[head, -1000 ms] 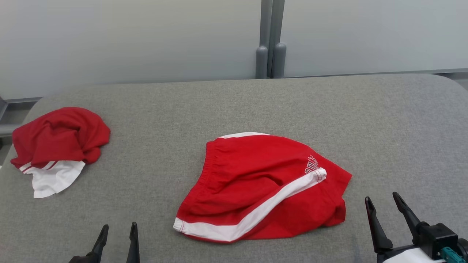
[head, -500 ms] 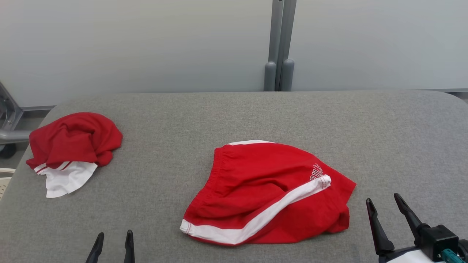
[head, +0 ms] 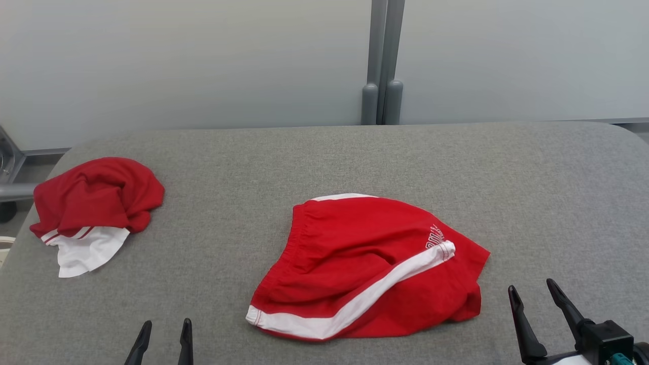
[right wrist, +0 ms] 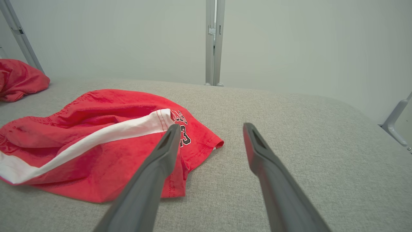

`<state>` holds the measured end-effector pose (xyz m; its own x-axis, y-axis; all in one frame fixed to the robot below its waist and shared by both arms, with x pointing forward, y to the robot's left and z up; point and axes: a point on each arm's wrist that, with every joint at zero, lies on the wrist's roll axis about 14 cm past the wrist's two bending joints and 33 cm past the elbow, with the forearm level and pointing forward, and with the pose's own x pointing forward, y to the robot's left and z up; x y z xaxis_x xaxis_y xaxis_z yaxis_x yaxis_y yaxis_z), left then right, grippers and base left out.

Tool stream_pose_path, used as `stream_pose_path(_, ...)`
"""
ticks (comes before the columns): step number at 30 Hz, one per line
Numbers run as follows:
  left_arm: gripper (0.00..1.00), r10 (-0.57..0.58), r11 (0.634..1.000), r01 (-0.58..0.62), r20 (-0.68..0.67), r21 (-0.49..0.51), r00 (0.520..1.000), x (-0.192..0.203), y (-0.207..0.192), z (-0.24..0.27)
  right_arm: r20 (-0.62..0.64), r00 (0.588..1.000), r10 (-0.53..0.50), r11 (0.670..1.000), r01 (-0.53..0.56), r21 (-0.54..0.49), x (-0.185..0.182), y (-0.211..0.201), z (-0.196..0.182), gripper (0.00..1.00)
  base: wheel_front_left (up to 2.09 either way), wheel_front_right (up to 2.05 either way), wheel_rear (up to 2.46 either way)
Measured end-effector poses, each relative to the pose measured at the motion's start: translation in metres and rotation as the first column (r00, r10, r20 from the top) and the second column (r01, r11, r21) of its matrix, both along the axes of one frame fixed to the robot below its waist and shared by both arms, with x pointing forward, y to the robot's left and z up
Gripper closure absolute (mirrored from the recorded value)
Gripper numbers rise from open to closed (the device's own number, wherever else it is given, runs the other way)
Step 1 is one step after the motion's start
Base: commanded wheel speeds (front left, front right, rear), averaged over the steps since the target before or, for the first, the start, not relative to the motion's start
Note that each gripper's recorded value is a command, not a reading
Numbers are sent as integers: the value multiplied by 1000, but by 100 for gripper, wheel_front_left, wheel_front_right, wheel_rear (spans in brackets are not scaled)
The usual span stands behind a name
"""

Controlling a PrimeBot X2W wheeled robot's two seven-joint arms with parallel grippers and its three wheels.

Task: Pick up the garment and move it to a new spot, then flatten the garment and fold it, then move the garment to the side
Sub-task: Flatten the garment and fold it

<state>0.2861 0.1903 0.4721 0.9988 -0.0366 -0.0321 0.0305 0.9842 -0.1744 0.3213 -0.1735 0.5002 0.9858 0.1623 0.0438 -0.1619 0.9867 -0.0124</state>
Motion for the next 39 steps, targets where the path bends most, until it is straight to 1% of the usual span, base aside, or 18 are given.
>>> stream_pose_path(16, 0, -21, 1000, 21, 8, -10, 1000, 4, -9, 1, -6, 1000, -13, 1000, 13, 7, -2, -2, -2, 0, 0, 0, 0)
stream_pose_path(22, 0, -27, 999, 27, 3, -28, 1000, 3, -14, -1, 0, 1000, 10, 1000, -10, 16, -1, 6, 0, 0, 0, 0, 0)
stream_pose_path(24, 0, -68, 997, 68, -15, -36, 998, 3, -26, -6, 11, 999, 32, 999, -32, 22, 4, 11, 4, 0, 0, 0, 0)
stream_pose_path(26, 0, -116, 992, 114, -40, -48, 992, 6, -37, -8, -6, 999, 48, 997, -47, 67, 7, 16, 0, 0, 0, 0, 0)
stream_pose_path(29, 0, -196, 980, 192, -83, -59, 977, 11, -52, -10, -37, 994, 102, 993, -100, 56, 15, 23, -7, 0, 0, 0, 0)
stream_pose_path(31, 0, -224, 974, 219, -113, -58, 968, 17, -54, -12, -72, 987, 143, 989, -141, 38, 24, 30, -10, 0, 0, 0, 0)
stream_pose_path(34, 0, -269, 963, 264, -188, -52, 945, 21, -59, -22, -146, 969, 201, 979, -201, 15, 39, 40, -15, 0, 0, 0, 0)
stream_pose_path(35, 0, -283, 959, 274, -216, -67, 935, 25, -62, -24, -191, 953, 234, 972, -236, 12, 47, 47, -17, 0, 0, 0, 0)
stream_pose_path(39, 0, -296, 955, 288, -256, -67, 920, 33, -60, -27, -248, 927, 280, 956, -292, -12, 61, 55, -14, 0, 0, 0, 0)
